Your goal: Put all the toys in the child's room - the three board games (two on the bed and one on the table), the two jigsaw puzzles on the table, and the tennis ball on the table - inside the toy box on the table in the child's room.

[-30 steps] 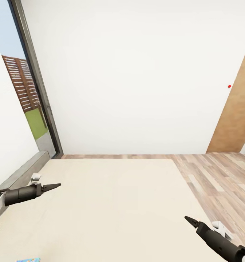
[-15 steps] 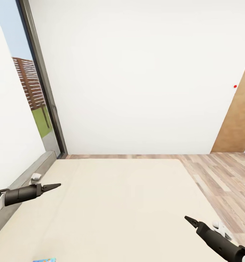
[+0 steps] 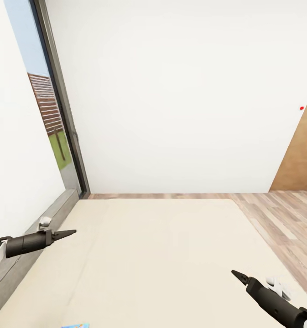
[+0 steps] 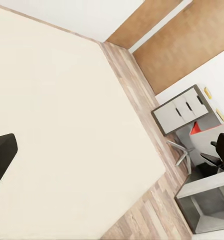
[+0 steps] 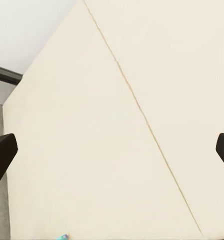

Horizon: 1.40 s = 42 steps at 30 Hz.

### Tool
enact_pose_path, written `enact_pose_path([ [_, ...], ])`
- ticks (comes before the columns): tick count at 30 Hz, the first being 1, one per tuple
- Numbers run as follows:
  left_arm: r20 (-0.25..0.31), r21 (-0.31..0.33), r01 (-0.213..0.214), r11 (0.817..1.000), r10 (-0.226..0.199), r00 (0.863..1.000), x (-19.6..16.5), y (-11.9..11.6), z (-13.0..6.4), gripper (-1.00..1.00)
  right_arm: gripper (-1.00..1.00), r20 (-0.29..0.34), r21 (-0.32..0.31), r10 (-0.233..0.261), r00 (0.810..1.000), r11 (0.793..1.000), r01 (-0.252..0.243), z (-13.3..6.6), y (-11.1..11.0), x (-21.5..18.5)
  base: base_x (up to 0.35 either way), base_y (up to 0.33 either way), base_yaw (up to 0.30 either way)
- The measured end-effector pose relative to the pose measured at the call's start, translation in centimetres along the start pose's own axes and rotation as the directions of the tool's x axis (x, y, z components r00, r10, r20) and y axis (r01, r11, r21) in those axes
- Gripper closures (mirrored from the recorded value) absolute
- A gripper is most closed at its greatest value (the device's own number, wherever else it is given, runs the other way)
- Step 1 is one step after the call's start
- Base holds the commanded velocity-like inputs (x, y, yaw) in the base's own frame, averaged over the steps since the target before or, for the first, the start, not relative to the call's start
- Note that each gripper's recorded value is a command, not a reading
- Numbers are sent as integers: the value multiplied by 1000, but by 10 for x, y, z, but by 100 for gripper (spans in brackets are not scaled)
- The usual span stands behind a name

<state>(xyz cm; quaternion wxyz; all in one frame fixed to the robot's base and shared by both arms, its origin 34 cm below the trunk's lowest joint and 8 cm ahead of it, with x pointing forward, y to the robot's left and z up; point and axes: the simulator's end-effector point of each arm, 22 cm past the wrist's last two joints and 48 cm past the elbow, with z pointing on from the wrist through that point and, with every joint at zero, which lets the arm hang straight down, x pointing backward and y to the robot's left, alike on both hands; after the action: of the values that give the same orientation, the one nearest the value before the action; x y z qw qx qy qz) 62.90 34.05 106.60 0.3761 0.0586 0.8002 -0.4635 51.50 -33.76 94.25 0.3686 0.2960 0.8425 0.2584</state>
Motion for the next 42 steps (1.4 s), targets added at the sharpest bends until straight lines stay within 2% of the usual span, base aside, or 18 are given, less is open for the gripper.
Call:
enact_pose_path([
  [8,0,0,-1,1000,1,1000,0,0,0,-100,-100,0,0,-1,1000,1000,1,0,0,0,0,115,0],
  [38,-12,-8,0,1000,0,1000,4,2,5,-100,-100,-2,0,-5,1000,1000,5,1,1,1,0,17,0],
  [40,-19,-18,1,1000,-1,1000,6,4,6,-100,-100,-2,-1,-6,1000,1000,6,1,1,1,0,0,0],
  [42,-38,-58,0,998,-2,999,12,13,7,-100,-100,-2,-3,-8,1000,1000,8,1,3,1,0,0,0],
])
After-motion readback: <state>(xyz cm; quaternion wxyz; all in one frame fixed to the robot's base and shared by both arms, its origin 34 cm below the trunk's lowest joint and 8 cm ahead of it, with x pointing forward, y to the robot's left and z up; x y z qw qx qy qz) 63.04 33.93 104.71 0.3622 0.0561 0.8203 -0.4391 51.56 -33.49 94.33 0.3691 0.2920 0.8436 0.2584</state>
